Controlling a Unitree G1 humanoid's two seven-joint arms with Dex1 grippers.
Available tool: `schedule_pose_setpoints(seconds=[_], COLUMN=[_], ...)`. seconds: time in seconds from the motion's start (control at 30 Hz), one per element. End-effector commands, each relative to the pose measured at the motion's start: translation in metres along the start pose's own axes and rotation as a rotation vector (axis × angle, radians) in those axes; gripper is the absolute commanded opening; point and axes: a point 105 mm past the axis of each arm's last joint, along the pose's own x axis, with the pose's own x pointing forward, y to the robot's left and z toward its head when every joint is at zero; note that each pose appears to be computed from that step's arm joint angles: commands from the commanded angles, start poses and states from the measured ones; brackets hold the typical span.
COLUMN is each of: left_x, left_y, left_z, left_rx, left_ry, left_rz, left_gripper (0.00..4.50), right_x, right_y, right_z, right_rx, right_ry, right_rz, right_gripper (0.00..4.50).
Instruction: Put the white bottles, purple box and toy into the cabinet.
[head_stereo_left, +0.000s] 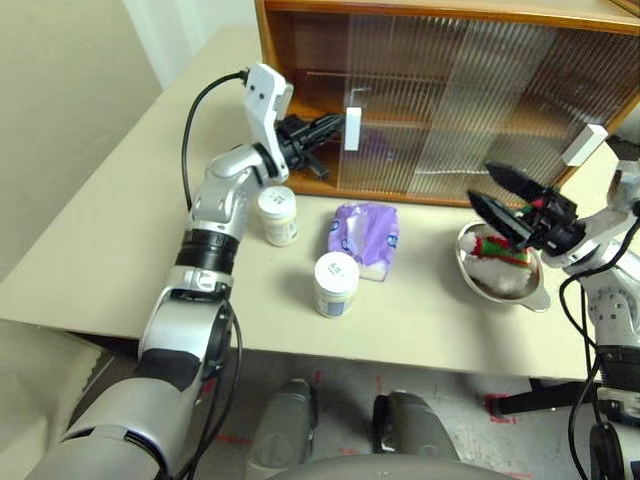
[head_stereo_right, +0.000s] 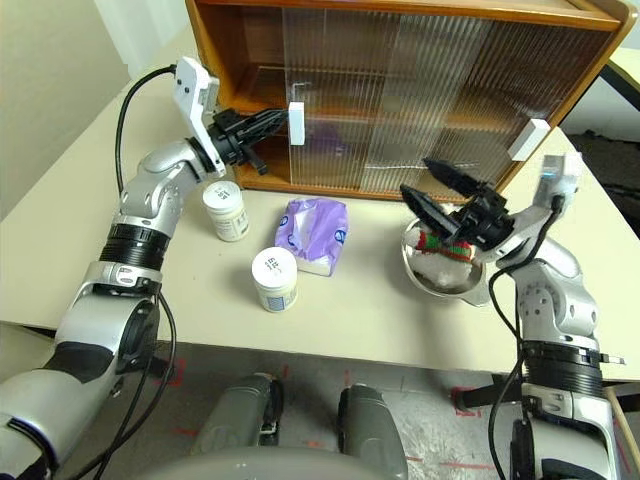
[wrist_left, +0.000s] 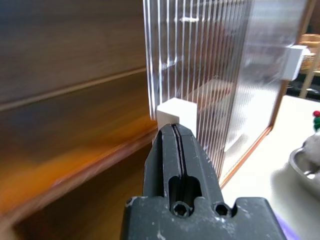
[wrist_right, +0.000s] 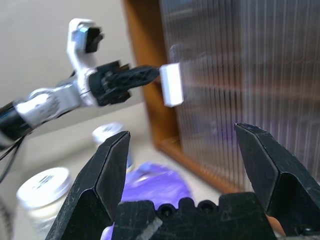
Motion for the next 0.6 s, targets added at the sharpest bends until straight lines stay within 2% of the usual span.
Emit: schedule_pose_setpoints(seconds=[0.03,0.33,0.6], left_x=[0.010,0.019,0.031], left_y=[-0.006,-0.011,-0.020], left_z=[-0.006,-0.007,-0.006], left_rx=[0.010,0.013,0.001], left_ry=[0.032,0.023,0.013], left_rz=[-0.036,-0.090,-0.133], left_gripper=[0.05,0.05,0.05], right_x=[-0.012,-0.025,-0.020], right_y=[-0.009,-0.008,0.000], right_z=[0.013,0.019,0.021], right_rx=[-0.021,-0.035,-0.018], right_ry=[-0.026,-0.011,-0.005], right_rz=[-0.053,-0.102,-0.068], right_gripper=[4.50,4.50,4.50])
